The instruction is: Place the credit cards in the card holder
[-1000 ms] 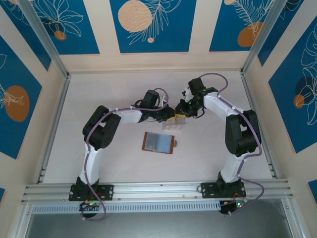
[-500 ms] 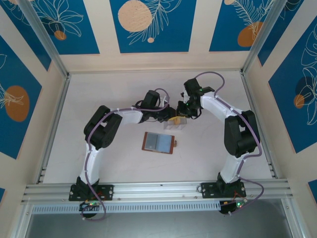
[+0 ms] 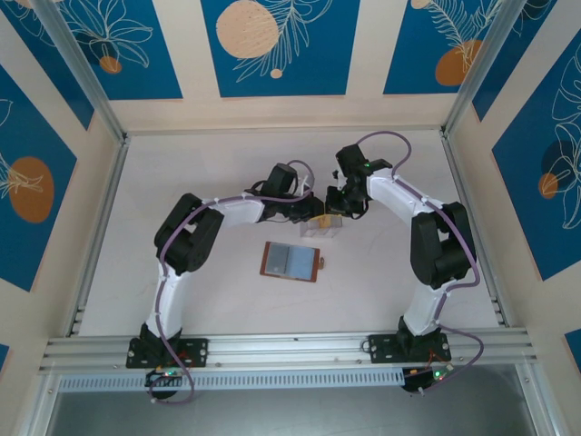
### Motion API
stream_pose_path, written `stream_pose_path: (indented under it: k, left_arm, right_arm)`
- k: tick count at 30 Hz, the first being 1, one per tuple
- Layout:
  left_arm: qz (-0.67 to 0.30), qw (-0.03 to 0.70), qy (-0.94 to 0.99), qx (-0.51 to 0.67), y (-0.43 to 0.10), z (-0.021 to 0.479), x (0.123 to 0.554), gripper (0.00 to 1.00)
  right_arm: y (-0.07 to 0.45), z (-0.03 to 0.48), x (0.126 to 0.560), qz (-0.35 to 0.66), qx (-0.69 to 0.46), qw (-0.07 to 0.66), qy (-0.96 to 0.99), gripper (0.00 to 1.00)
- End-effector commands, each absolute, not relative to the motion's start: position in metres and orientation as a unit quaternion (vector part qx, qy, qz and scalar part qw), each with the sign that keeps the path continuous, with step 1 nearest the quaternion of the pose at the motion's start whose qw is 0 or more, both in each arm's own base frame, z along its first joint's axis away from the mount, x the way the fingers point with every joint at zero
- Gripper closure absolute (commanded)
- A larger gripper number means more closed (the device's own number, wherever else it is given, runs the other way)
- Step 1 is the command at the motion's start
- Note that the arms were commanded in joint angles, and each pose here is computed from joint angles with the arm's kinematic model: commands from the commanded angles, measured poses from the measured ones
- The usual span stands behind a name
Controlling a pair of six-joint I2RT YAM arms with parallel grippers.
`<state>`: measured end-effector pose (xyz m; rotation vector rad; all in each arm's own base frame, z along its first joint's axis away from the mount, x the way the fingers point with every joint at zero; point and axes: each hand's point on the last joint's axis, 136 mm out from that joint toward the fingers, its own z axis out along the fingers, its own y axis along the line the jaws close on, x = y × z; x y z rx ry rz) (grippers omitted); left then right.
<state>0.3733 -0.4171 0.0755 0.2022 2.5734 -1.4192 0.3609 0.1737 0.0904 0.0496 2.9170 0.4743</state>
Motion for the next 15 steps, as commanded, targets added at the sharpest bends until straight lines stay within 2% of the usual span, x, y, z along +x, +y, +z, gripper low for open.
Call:
stream_pose_path:
  k: [1, 7, 15]
  left_arm:
    - [-0.411, 0.082, 0.905, 0.068, -0.401, 0.046, 0.363, 0.88]
    - [-0.388, 0.09, 0.913, 0.084, -0.4, 0.046, 0.361, 0.88]
    - [-0.369, 0.091, 0.921, 0.088, -0.395, 0.04, 0.361, 0.88]
  right_arm:
    - [0.174, 0.091, 0.367, 0.162, 0.02, 0.09, 0.982, 0.82]
    - [0.178, 0.082, 0.37, 0.185, 0.027, 0.078, 0.979, 0.83]
    - [0.184, 0.088, 0.372, 0.23, 0.031, 0.08, 0.969, 0.93]
